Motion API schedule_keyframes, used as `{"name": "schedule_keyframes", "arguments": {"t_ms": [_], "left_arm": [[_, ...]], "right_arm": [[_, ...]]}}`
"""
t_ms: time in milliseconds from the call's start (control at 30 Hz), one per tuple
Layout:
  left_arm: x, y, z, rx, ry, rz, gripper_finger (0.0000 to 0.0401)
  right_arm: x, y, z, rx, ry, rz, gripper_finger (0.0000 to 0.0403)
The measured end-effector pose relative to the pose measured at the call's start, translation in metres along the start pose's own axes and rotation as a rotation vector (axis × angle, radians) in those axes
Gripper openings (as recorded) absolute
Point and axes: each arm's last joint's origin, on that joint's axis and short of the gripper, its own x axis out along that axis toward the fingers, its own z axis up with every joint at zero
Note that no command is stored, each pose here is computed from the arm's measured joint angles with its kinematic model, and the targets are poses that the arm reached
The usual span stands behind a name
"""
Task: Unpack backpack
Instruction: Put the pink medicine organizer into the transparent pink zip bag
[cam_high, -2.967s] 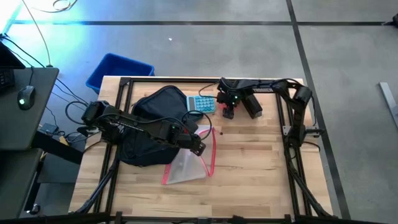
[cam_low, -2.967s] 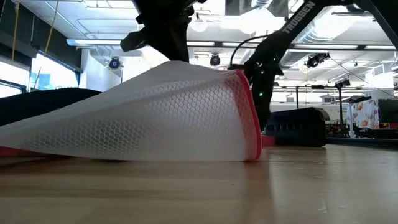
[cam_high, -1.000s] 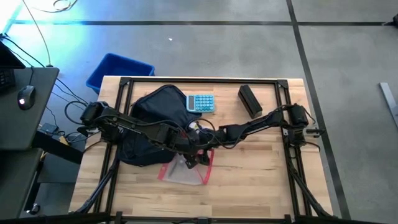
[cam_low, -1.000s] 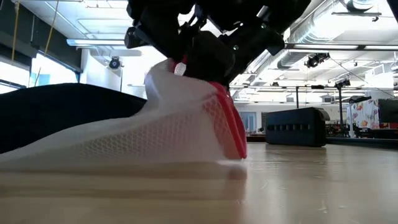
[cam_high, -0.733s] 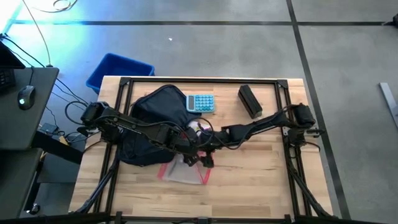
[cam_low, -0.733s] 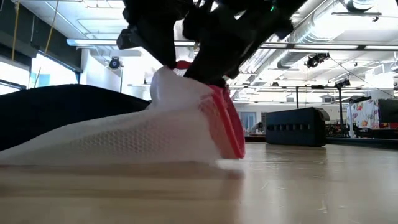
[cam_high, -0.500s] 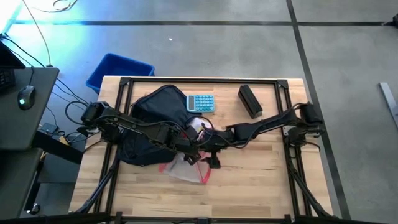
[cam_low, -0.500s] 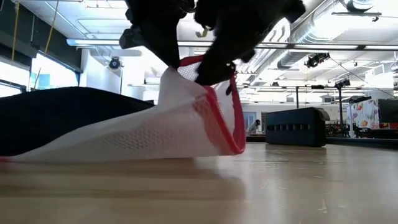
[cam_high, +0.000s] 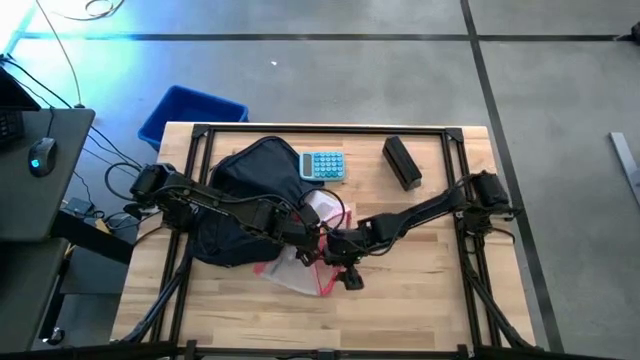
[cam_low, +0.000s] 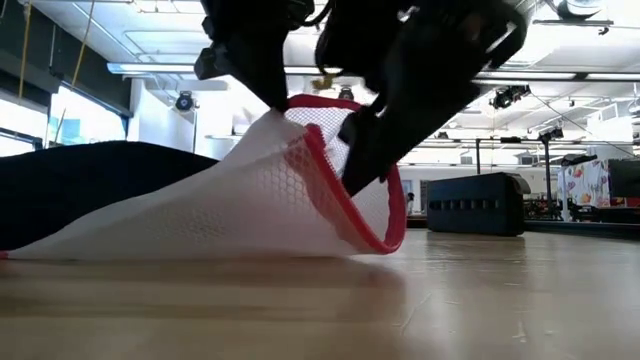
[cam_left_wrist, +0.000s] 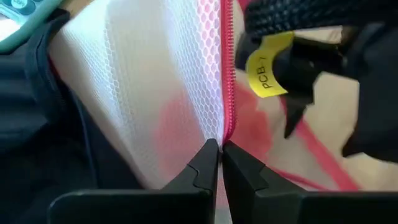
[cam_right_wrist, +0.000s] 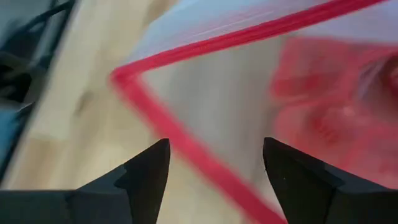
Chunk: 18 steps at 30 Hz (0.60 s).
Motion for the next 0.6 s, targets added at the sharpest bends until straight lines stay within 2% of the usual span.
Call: {"name": "schedule_keyframes", "arguments": {"t_ms": [167, 233, 433, 600], "left_arm": [[-0.001, -0.004, -0.002, 0.071, 0.042, -0.066, 0.0], [-0.001, -0.005, -0.003, 0.073, 0.043, -0.074, 0.0], [-0.003, -0.007, -0.004, 0.046, 0.018, -0.059, 0.0], [-0.003, -0.007, -0.004, 0.038, 0.008, -0.046, 0.0]], "right_arm": [[0.009, -0.016, 0.004, 0.119, -0.105, -0.312, 0.0212], [0.007, -0.024, 0.008, 0.177, -0.168, -0.377, 0.0203], [-0.014, -0.026, 0.02, 0.244, -0.263, -0.376, 0.0181], [-0.036, -0.015, 0.019, 0.188, -0.193, -0.277, 0.0171]]}}
